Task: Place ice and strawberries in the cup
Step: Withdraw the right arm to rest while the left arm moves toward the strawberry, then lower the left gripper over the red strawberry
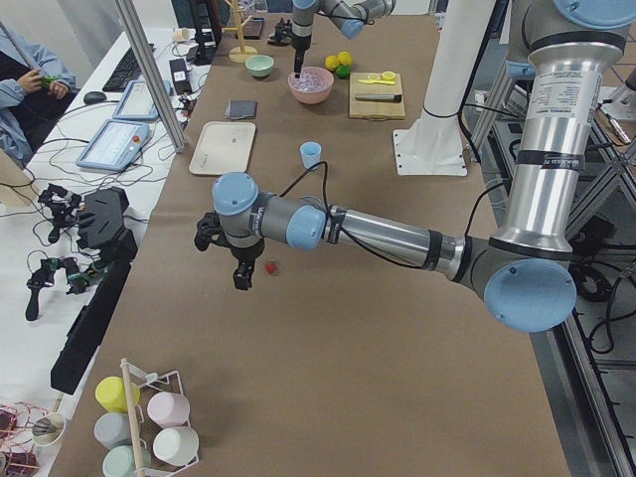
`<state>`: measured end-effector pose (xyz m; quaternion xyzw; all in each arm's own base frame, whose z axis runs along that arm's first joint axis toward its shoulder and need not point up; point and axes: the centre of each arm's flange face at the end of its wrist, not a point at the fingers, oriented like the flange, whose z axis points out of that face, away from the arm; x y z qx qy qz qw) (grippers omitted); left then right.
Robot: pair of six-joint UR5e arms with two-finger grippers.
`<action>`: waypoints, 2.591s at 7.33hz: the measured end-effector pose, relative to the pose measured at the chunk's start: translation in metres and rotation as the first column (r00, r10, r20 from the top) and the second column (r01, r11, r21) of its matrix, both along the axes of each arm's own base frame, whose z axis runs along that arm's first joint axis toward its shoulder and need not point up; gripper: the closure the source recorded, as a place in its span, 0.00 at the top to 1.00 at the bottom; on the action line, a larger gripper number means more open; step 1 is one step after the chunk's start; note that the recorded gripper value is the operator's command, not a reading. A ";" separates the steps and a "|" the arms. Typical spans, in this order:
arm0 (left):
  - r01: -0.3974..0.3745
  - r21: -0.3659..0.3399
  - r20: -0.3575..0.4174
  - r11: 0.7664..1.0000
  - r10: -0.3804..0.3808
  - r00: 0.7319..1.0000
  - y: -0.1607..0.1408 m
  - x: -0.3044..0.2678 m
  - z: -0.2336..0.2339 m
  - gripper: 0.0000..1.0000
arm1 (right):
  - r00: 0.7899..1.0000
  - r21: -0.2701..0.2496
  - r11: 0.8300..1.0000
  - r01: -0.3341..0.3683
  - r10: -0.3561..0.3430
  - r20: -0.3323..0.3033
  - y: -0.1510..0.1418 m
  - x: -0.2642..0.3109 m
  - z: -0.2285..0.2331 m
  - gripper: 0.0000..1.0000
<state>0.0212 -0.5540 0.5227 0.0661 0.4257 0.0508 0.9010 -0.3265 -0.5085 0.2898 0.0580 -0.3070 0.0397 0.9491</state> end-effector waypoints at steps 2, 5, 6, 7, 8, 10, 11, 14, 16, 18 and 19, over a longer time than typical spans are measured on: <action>-0.001 -0.030 0.001 1.000 0.001 1.000 -0.013 0.041 -0.026 0.98 | 0.995 0.047 0.993 0.104 -0.104 0.002 -0.017 0.086 0.062 1.00; -0.050 -0.002 0.006 0.999 0.050 0.999 -0.028 0.090 -0.055 0.98 | 0.978 0.110 0.974 0.200 -0.205 0.031 0.003 0.241 0.188 1.00; -0.067 0.007 0.008 0.998 0.067 0.998 -0.037 0.104 -0.062 0.98 | 0.974 0.117 0.968 0.223 -0.227 0.022 0.016 0.290 0.228 1.00; -0.081 0.015 0.021 0.997 0.081 0.997 -0.048 0.119 -0.065 0.99 | 0.969 0.123 0.962 0.245 -0.248 0.008 0.030 0.330 0.261 1.00; -0.100 0.032 0.034 0.994 0.099 0.994 -0.054 0.136 -0.065 0.99 | 0.965 0.126 0.958 0.258 -0.261 0.004 0.042 0.360 0.287 1.00; -0.129 0.093 0.027 0.987 0.127 0.992 -0.056 0.160 -0.059 0.99 | 0.967 0.115 0.961 0.253 -0.256 0.015 0.056 0.385 0.314 1.00; -0.113 0.119 0.007 0.986 0.113 0.994 -0.056 0.167 -0.053 0.99 | 0.967 0.114 0.961 0.250 -0.254 0.017 0.058 0.389 0.317 1.00; 0.051 0.187 -0.121 0.981 -0.028 0.992 -0.042 0.181 -0.047 0.99 | 0.968 0.121 0.961 0.249 -0.252 0.014 0.057 0.390 0.314 1.00; 0.031 0.287 -0.114 0.957 0.002 0.994 -0.023 0.219 -0.032 1.00 | 0.968 0.127 0.961 0.247 -0.251 0.012 0.055 0.390 0.311 1.00; -0.017 0.320 -0.045 0.947 0.033 0.998 0.002 0.234 0.004 1.00 | 0.968 0.129 0.960 0.247 -0.251 0.011 0.053 0.390 0.310 1.00; -0.034 0.331 0.002 0.943 0.035 0.999 0.011 0.231 0.024 1.00 | 0.968 0.129 0.960 0.248 -0.251 0.011 0.053 0.390 0.310 1.00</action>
